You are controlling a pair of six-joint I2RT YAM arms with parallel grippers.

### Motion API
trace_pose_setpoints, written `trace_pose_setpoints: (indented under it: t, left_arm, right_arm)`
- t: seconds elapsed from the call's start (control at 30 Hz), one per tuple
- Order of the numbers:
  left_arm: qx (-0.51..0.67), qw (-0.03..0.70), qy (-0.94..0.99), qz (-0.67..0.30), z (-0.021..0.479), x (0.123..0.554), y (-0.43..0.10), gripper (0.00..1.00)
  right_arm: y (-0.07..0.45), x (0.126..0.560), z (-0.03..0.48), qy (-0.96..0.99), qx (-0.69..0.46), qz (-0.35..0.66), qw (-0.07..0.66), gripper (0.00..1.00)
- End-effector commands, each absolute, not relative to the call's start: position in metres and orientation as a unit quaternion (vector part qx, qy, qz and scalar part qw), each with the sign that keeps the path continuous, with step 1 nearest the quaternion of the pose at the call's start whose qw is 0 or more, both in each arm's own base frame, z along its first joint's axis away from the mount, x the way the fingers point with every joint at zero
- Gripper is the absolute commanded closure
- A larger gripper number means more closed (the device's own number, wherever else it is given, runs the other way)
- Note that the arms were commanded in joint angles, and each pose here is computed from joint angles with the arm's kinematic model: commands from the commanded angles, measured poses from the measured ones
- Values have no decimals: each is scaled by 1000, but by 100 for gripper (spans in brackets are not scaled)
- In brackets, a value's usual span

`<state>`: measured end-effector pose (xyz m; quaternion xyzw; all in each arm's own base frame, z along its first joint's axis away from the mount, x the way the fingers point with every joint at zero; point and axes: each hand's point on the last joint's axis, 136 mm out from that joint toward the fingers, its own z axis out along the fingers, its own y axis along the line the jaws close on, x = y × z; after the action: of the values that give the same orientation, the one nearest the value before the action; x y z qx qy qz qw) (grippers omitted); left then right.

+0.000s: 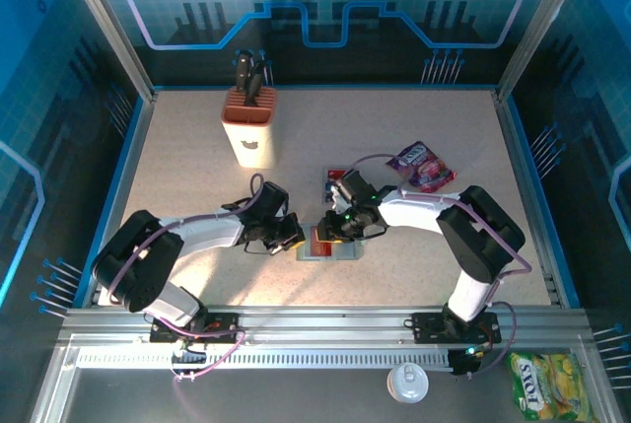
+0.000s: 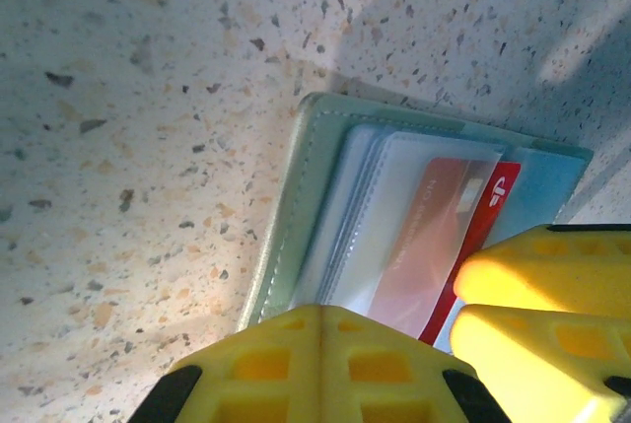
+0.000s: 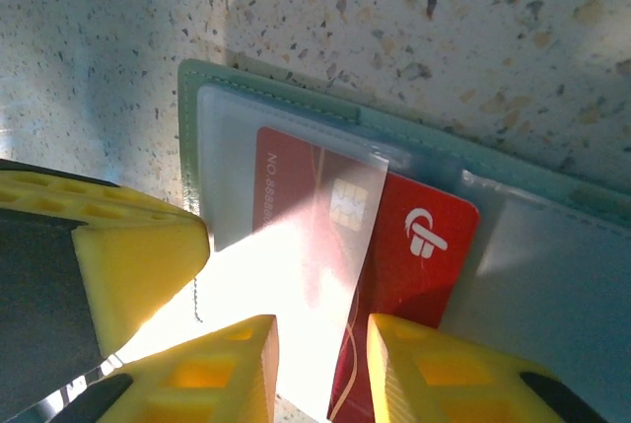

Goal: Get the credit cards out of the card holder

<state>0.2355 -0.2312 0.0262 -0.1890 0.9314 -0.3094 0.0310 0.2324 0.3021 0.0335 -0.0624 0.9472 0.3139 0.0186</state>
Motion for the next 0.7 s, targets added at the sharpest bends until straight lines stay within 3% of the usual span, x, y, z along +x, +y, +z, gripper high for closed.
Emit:
trace_pose_setpoints:
  t: [0.0, 0.67]
  left_arm:
    - [-178, 40, 930, -320, 42, 241, -234, 96]
    - [-160, 22, 934, -319, 35, 239, -257, 96]
  right_arm:
    - [304, 232, 51, 944, -77, 318, 36, 69]
    - [286, 236, 61, 944, -59, 318, 59, 67]
